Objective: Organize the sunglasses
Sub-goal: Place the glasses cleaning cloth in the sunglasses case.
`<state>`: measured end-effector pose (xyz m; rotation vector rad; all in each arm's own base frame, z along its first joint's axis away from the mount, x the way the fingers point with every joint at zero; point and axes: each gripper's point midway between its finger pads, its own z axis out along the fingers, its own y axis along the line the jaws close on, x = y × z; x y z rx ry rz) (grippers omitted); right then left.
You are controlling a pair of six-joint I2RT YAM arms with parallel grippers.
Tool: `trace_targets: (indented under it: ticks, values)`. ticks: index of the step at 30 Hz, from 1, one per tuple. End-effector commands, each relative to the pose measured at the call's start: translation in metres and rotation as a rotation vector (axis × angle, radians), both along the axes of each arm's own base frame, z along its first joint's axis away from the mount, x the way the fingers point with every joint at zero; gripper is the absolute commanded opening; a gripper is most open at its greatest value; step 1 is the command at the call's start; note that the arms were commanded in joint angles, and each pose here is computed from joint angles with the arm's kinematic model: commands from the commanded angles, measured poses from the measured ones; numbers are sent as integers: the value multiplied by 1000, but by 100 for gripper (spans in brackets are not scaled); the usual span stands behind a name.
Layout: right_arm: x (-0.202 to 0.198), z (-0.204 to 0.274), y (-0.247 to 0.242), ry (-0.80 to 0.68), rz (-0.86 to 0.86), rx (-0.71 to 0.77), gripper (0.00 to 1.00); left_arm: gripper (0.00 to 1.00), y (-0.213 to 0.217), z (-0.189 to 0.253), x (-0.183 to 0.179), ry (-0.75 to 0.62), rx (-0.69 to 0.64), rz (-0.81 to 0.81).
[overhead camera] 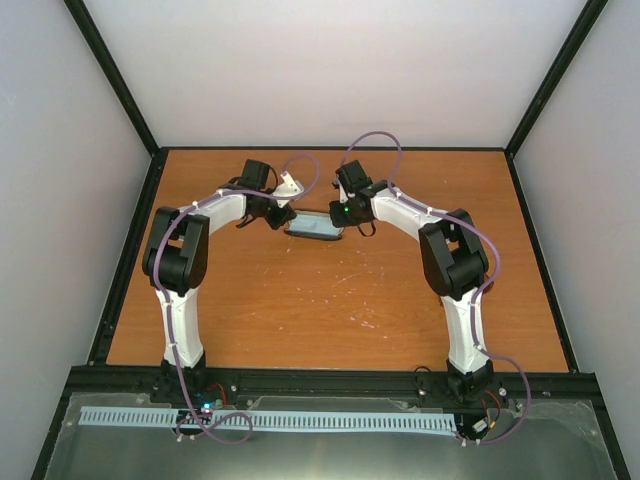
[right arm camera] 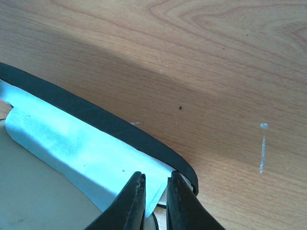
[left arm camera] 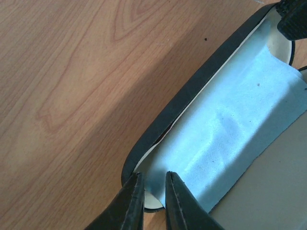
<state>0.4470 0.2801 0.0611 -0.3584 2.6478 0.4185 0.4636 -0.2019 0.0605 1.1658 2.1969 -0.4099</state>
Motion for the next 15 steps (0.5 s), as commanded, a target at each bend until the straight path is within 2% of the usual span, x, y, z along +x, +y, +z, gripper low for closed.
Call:
trace_targets:
  ticks: [1,10,15]
  values:
    - [9,9,-2,-31,-15,-7,16,16,3,13,12,-37,-11,22]
    - [14,27,-9,-81,-50,-14,20,20,5,23,13,-61,-13,43]
    - [18,57,-22,-168,-112,-28,20,20,7,42,16,-117,-27,67]
